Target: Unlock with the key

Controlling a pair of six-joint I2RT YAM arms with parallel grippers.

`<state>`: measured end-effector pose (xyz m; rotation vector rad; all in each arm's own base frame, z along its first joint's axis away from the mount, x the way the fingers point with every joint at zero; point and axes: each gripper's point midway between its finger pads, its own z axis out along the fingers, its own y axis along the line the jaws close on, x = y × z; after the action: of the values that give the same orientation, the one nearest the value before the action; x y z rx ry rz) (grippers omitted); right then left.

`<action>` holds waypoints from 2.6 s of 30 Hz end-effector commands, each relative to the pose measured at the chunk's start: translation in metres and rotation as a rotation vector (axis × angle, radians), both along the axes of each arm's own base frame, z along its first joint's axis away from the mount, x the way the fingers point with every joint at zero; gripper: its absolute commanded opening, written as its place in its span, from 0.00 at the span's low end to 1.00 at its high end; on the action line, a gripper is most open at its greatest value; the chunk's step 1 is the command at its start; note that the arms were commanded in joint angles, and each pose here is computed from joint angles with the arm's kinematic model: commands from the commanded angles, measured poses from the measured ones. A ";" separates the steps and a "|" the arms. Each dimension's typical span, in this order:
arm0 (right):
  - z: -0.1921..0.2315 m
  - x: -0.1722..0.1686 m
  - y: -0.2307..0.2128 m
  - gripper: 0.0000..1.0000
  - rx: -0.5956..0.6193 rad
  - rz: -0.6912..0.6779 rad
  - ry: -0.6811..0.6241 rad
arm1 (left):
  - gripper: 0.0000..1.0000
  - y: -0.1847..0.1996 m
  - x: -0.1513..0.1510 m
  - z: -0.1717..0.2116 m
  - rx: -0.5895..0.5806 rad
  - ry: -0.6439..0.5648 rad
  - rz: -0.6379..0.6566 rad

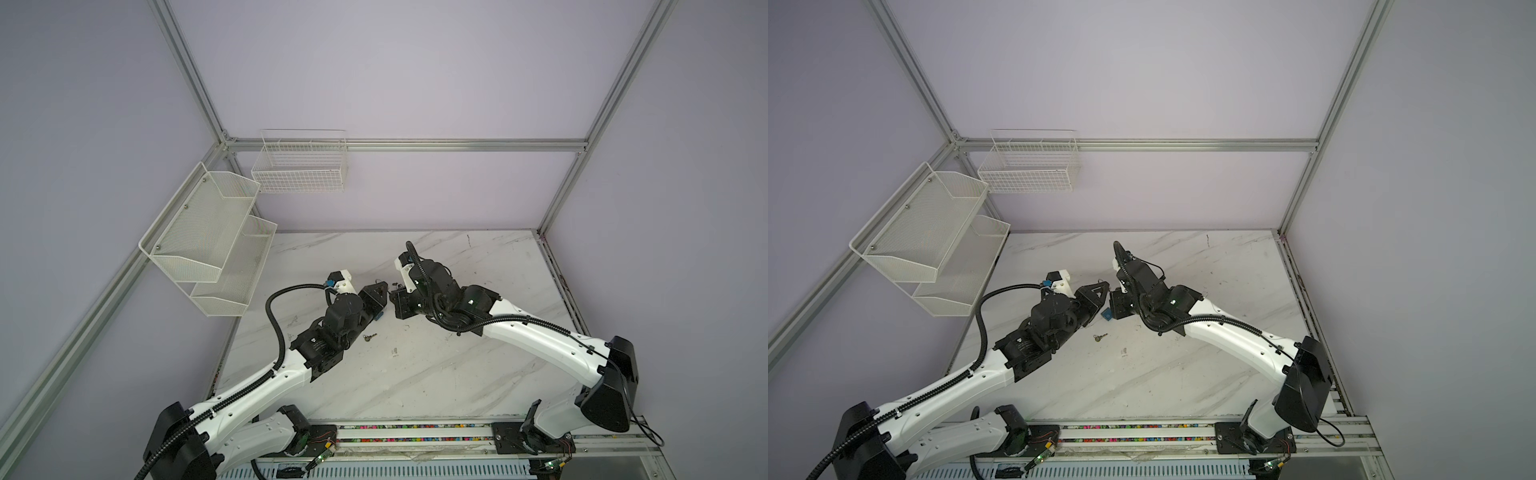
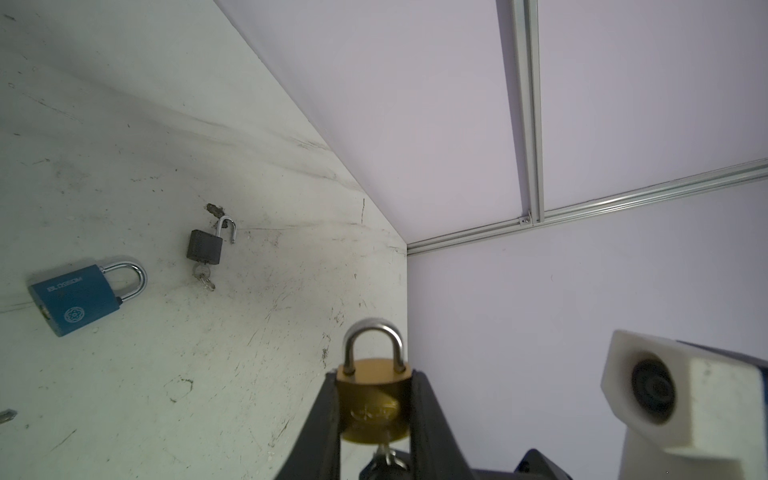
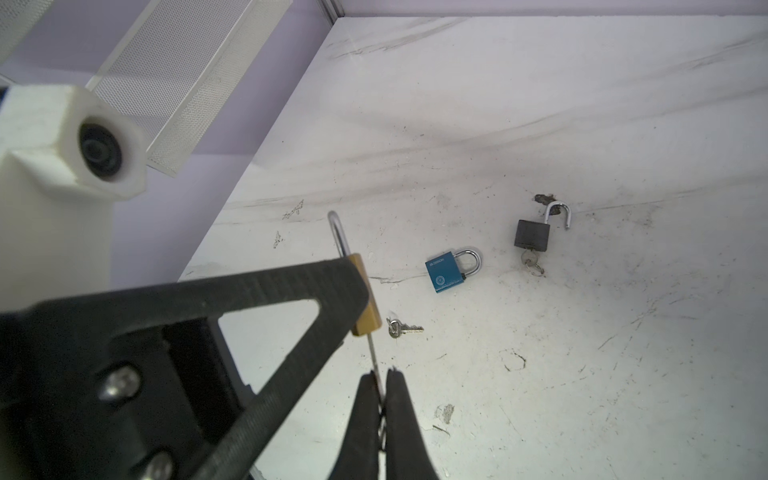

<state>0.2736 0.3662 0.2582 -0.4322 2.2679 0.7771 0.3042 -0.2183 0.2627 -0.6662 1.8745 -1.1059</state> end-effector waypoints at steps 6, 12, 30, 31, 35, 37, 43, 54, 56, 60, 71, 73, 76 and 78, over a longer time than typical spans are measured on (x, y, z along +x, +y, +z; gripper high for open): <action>0.103 0.027 0.012 0.00 0.457 -0.035 -0.040 | 0.04 -0.047 -0.035 -0.013 0.069 0.003 -0.269; 0.078 0.047 0.007 0.00 0.276 -0.127 -0.173 | 0.05 -0.066 -0.050 0.006 0.001 -0.034 -0.374; 0.075 0.047 -0.030 0.00 0.304 -0.135 -0.135 | 0.07 -0.032 -0.026 -0.002 -0.028 -0.047 -0.213; 0.065 0.048 -0.034 0.00 0.260 -0.142 -0.138 | 0.07 -0.031 -0.023 0.006 -0.045 -0.062 -0.199; 0.038 0.044 -0.041 0.00 0.135 -0.122 -0.133 | 0.07 -0.019 -0.009 0.023 -0.104 -0.090 -0.107; 0.028 0.041 -0.045 0.00 0.095 -0.120 -0.119 | 0.08 -0.015 -0.003 0.031 -0.111 -0.116 -0.070; 0.002 0.031 -0.050 0.00 0.014 -0.104 -0.045 | 0.08 0.001 0.013 0.047 -0.076 -0.174 0.052; -0.013 0.034 -0.051 0.00 -0.117 -0.141 -0.073 | 0.07 -0.002 0.018 0.054 -0.088 -0.214 0.061; -0.007 0.041 -0.052 0.00 -0.128 -0.161 -0.097 | 0.07 -0.013 0.015 0.053 -0.071 -0.181 -0.005; 0.011 0.032 -0.030 0.00 -0.024 -0.063 -0.097 | 0.07 -0.020 0.011 0.042 -0.049 -0.129 -0.051; 0.013 -0.009 -0.024 0.00 -0.005 0.109 -0.007 | 0.08 0.000 0.019 0.046 -0.146 -0.084 -0.004; 0.015 -0.013 -0.016 0.00 0.018 0.141 0.006 | 0.08 0.000 0.019 0.046 -0.148 -0.073 -0.008; 0.010 -0.009 -0.012 0.00 0.000 0.133 0.019 | 0.08 0.001 0.018 0.048 -0.166 -0.075 -0.013; 0.008 -0.006 -0.009 0.00 -0.008 0.132 0.023 | 0.08 0.002 0.017 0.049 -0.173 -0.078 -0.013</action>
<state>0.2688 0.3501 0.2652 -0.5479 2.2719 0.8370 0.3216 -0.2143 0.2538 -0.7181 1.8606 -1.1620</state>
